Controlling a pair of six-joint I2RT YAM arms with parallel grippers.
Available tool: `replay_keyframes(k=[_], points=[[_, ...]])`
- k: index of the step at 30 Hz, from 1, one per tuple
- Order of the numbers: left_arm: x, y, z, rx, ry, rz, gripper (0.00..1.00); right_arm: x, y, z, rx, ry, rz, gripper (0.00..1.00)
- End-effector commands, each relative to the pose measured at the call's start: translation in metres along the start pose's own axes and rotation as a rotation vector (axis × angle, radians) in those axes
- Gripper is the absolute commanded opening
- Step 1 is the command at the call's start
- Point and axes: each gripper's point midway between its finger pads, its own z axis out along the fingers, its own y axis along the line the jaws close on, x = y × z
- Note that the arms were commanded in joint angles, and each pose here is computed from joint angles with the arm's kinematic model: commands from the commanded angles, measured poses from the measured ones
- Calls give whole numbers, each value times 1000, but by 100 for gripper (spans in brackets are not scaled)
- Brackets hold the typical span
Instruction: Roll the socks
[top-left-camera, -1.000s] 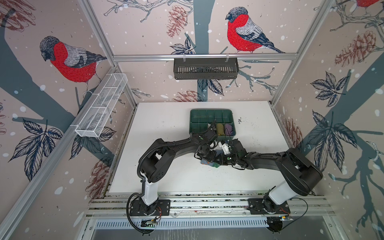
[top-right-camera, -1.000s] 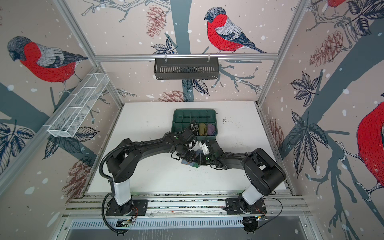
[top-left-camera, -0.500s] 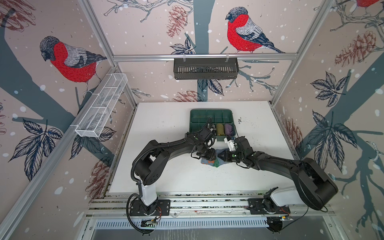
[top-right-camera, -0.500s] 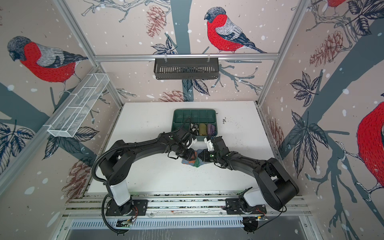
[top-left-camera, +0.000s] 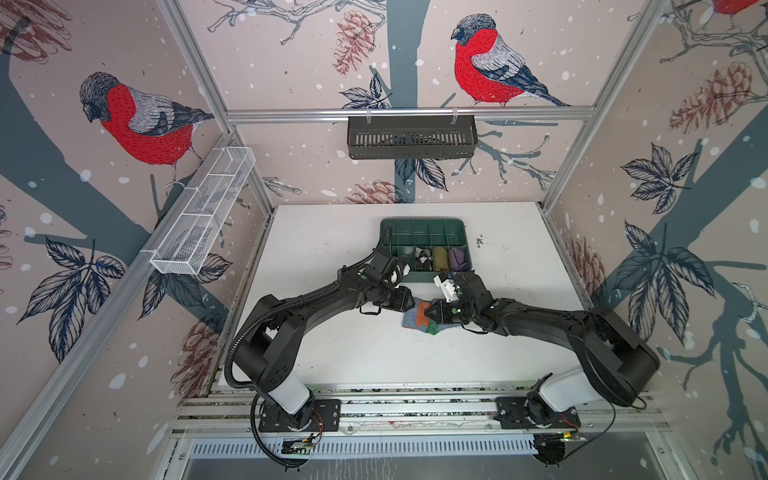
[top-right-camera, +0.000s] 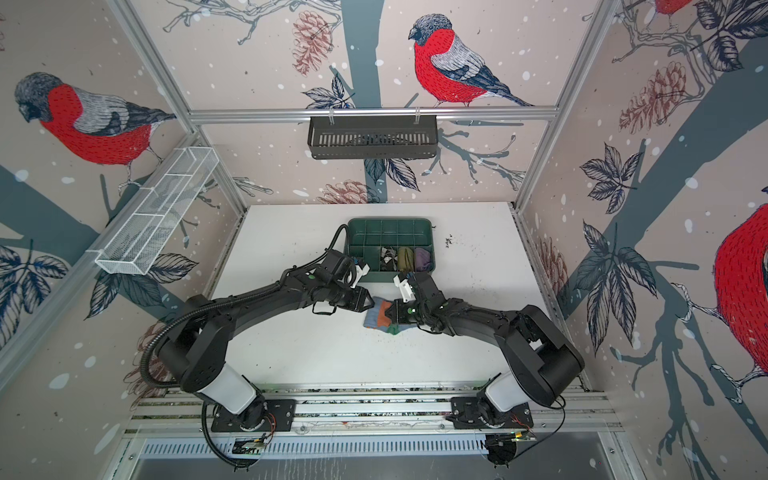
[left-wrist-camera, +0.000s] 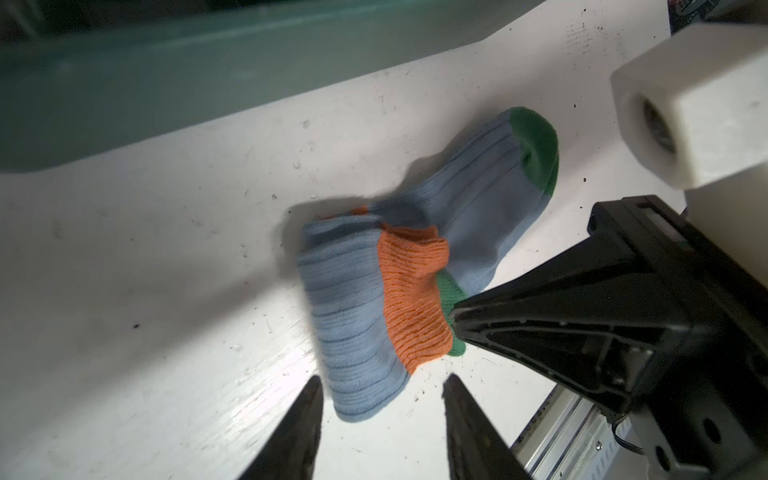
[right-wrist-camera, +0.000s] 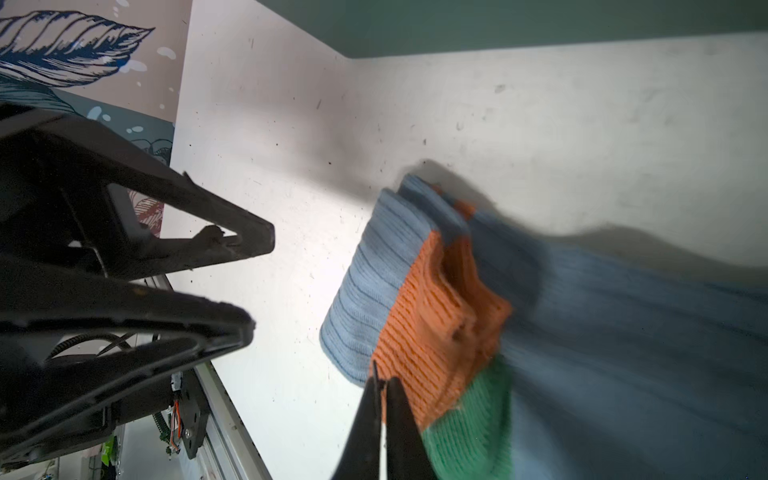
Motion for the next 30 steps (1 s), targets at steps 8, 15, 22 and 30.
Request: replay_keyframes(k=[8,15,22,30], points=[[2,8,21,84,-20,-33,48,-4,-1,13,48,17,-38,8],[9,16,34,76,10,-38,48,5,-30,15,152,43,0,8],[12,25,38,59,22,-46,48,8,-35,20,162,66,-1,8],[13,17,43,129,23,-49,47,14,-42,27,173,92,10,8]])
